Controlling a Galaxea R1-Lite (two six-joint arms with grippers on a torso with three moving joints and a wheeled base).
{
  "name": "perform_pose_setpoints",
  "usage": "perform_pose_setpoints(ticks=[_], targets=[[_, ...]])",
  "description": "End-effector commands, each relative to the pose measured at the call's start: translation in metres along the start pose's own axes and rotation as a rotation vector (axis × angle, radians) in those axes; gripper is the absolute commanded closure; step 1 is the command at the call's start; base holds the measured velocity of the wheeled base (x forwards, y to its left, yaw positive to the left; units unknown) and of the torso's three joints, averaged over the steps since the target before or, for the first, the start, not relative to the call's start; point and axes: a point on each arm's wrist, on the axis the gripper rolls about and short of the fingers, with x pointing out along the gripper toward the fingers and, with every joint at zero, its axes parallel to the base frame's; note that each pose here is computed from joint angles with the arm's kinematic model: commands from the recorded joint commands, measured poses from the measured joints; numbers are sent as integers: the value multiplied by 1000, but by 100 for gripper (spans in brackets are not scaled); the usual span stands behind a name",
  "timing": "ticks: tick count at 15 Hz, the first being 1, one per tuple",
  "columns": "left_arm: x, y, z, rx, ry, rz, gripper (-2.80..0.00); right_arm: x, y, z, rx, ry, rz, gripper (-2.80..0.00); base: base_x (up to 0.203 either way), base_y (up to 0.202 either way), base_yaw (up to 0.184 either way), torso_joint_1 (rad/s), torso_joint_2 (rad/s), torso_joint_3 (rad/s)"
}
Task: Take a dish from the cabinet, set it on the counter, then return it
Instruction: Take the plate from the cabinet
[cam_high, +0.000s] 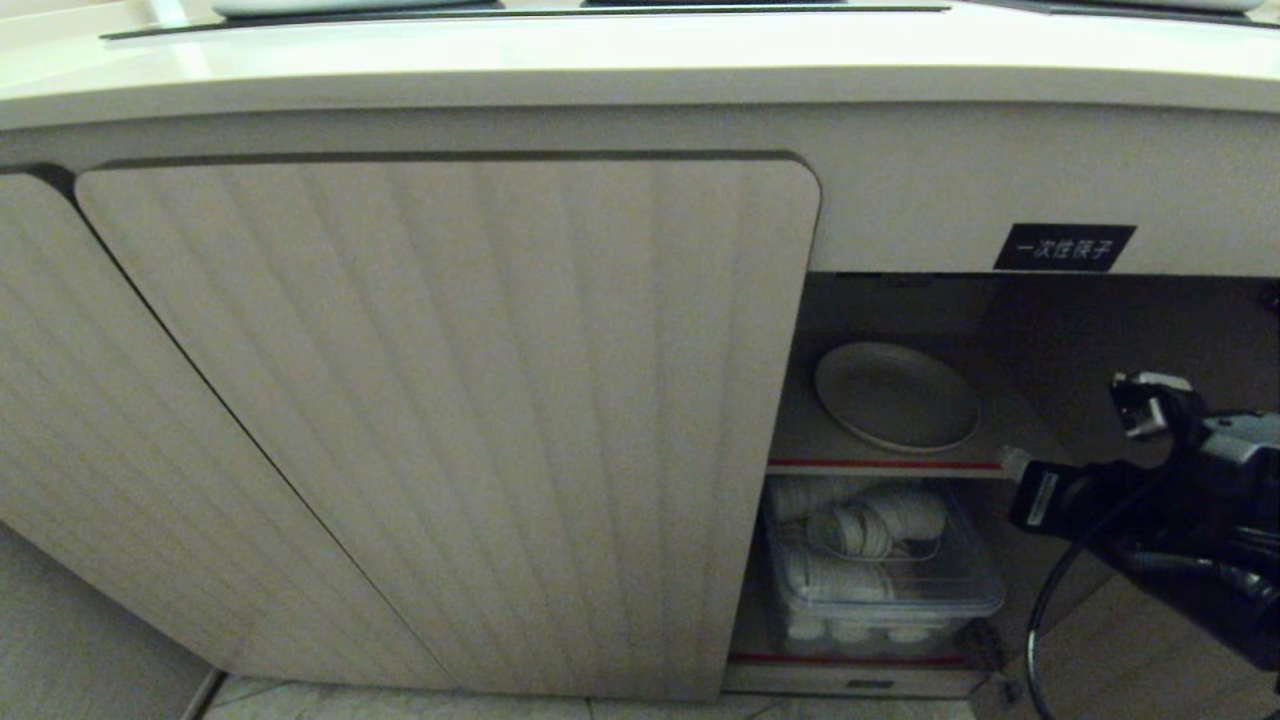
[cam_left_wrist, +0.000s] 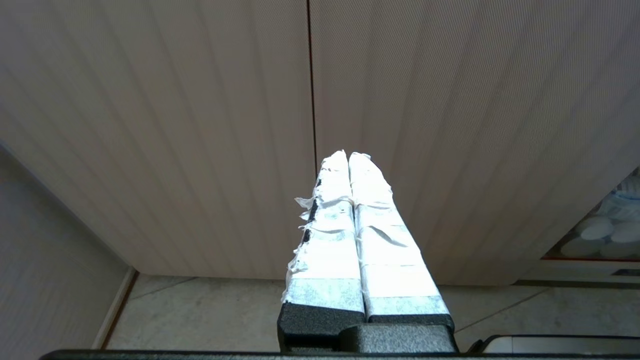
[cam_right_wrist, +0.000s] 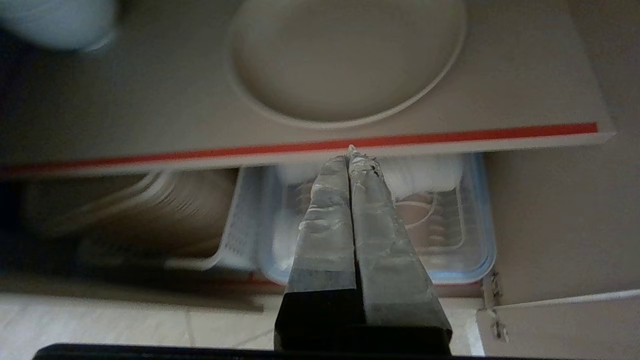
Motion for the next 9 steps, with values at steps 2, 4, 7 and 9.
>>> perform_pose_setpoints(ticks=[2, 4, 7, 9], targets=[[0, 0, 0, 0, 0, 0, 0, 23, -3, -13, -2, 31, -39, 0, 0, 0, 0, 0, 0, 0], [0, 0, 0, 0, 0, 0, 0, 33, -3, -14, 1, 3, -60, 0, 0, 0, 0, 0, 0, 0], [0, 0, 0, 0, 0, 0, 0, 45, -7, -11, -3, -21, -109, 0, 0, 0, 0, 0, 0, 0], [0, 0, 0, 0, 0, 0, 0, 54, -14, -9, -1, -28, -136, 0, 0, 0, 0, 0, 0, 0]])
